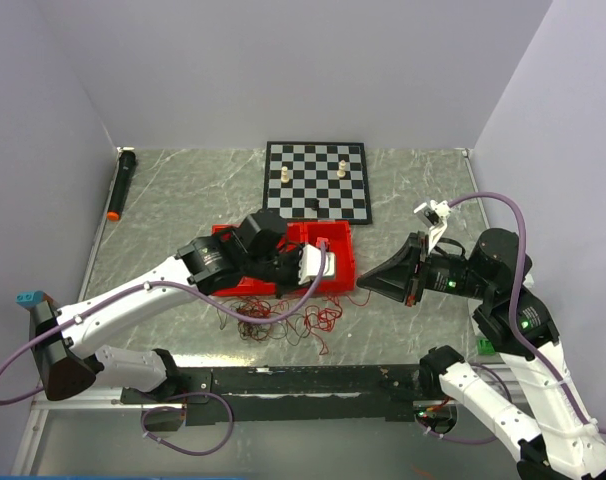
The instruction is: Untangle the cables
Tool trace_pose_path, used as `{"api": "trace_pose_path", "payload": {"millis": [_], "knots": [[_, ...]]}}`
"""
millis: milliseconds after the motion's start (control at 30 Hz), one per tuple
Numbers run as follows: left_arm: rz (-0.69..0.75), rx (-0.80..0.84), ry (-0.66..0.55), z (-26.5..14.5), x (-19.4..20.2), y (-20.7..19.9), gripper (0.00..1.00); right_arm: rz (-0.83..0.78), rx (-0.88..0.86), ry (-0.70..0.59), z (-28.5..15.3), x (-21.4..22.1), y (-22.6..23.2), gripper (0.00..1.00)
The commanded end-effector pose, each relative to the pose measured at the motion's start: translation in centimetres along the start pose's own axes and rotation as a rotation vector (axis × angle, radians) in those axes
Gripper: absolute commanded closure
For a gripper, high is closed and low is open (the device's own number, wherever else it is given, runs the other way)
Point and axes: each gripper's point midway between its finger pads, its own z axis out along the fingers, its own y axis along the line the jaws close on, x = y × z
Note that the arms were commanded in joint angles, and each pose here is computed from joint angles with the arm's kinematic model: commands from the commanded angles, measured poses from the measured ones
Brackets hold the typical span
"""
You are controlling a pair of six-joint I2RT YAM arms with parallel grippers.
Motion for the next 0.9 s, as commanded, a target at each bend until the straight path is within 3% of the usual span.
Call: {"api": "trace_pose_path", "payload": {"millis": [0,233,333,367,400,433,567,867], "knots": [[0.004,0.001,-0.095,-1.9,-2.5,0.3,0.99,-0.048,0.044,-0.037,-0.3,-0.4,-0.5,1.0],[-0.032,-0.006,-0.057,-3.3,0.2,-0.2,0.99,-0.069,0.182,-0.073,-1.1,-1.0,-2.3,1.0],[-0.062,-0.004,-0.069,-3.6,0.7,-0.4,0.99,-0.07,0.161,-0.073,-1.0,-1.0,-2.0,1.0],[-0.078,-0.006,-0.077,-3.5,0.5,-0.4,0.94,-0.063,0.141,-0.067,-0.8,-1.0,-1.8,1.0],[-0.088,-0.01,-0.087,-3.4,0.2,-0.2,0.64,-0.053,0.122,-0.057,-0.5,-0.9,-1.7,1.0],[-0.101,-0.004,-0.102,-3.2,-0.3,-0.1,0.48,-0.046,0.108,-0.055,-0.4,-0.9,-1.6,1.0],[-0.081,0.049,-0.139,-2.4,-1.0,-0.4,0.41,-0.042,0.063,-0.055,-0.1,-1.0,-0.9,1.0],[-0.051,0.051,-0.208,-0.3,-2.8,1.3,0.38,-0.019,-0.028,-0.022,0.4,-0.5,0.0,1.0]]}}
